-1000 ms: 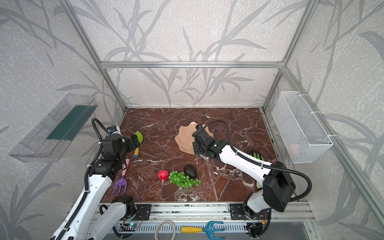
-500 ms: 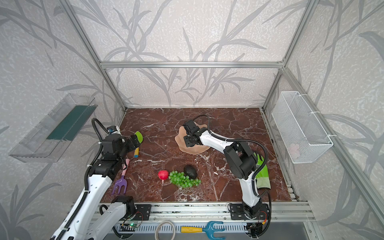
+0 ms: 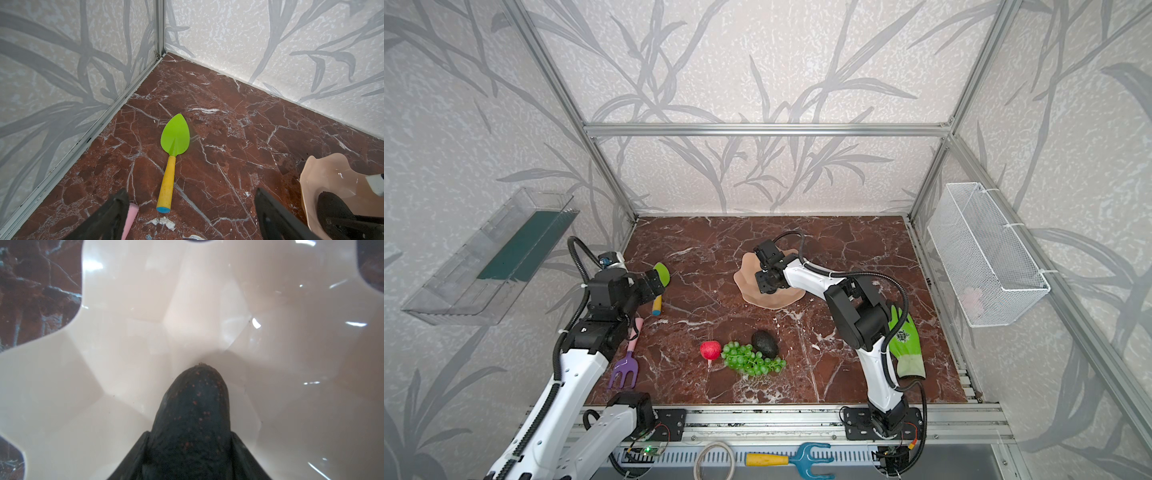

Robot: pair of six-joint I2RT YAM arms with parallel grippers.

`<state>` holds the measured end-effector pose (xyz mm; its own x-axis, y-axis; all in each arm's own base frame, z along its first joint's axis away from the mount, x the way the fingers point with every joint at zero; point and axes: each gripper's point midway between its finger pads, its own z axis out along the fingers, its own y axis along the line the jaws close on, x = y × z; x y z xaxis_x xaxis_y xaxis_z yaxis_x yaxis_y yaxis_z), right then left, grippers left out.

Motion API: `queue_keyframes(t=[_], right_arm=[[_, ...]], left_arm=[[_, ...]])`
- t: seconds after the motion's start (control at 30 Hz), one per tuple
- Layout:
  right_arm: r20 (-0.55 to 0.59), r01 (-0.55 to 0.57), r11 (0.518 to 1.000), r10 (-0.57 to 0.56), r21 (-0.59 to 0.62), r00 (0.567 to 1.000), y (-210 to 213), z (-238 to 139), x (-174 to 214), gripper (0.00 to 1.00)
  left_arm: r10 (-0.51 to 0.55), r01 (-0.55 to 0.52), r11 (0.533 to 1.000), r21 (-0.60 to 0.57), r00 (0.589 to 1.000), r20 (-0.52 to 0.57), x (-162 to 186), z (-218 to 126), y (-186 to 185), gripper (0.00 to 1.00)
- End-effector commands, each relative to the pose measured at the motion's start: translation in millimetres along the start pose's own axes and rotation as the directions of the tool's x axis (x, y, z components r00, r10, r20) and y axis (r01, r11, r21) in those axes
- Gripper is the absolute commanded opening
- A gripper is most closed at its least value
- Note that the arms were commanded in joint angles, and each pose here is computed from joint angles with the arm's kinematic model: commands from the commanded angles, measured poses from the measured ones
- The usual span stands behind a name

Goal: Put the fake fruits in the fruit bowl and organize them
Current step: 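Carry the avocado with the right gripper into the bowl and release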

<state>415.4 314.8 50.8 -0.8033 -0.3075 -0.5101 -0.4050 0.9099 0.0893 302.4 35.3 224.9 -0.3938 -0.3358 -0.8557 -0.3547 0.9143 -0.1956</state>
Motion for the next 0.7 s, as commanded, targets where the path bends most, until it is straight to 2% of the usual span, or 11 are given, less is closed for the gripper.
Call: queue_keyframes(t=[0.0,0.17,0.3,0.43,0.53,0.67], right_arm=[[-0.005,-0.007,1.000,0.007,-0.010,1.000,0,6,-3,0.50],[0.005,-0.022,1.000,0.022,-0.016,1.000,-2,2,-7,0.60],[0.042,-0.029,0.999,0.030,-0.020,0.999,-3,-15,-18,0.69],[0.100,-0.025,1.000,0.026,-0.010,0.995,-6,-40,-33,0.75],[0.148,-0.015,1.000,0.016,-0.009,0.989,-8,-67,-39,0.85],[0.207,-0.027,0.999,0.035,-0.042,0.978,-10,-105,-25,0.91]], left_arm=[[-0.025,0.025,1.000,-0.010,1.000,0.006,-7,-3,1,0.94],[-0.025,0.025,1.000,-0.011,1.000,0.000,-6,-2,1,0.94],[-0.025,0.025,1.000,-0.008,1.000,-0.006,-5,-1,0,0.94],[-0.025,0.025,1.000,-0.007,1.000,-0.017,-3,0,0,0.94],[-0.035,0.035,0.999,-0.003,0.999,-0.034,0,0,-1,0.94],[-0.027,0.031,0.999,0.030,0.993,-0.114,10,-4,-8,0.94]])
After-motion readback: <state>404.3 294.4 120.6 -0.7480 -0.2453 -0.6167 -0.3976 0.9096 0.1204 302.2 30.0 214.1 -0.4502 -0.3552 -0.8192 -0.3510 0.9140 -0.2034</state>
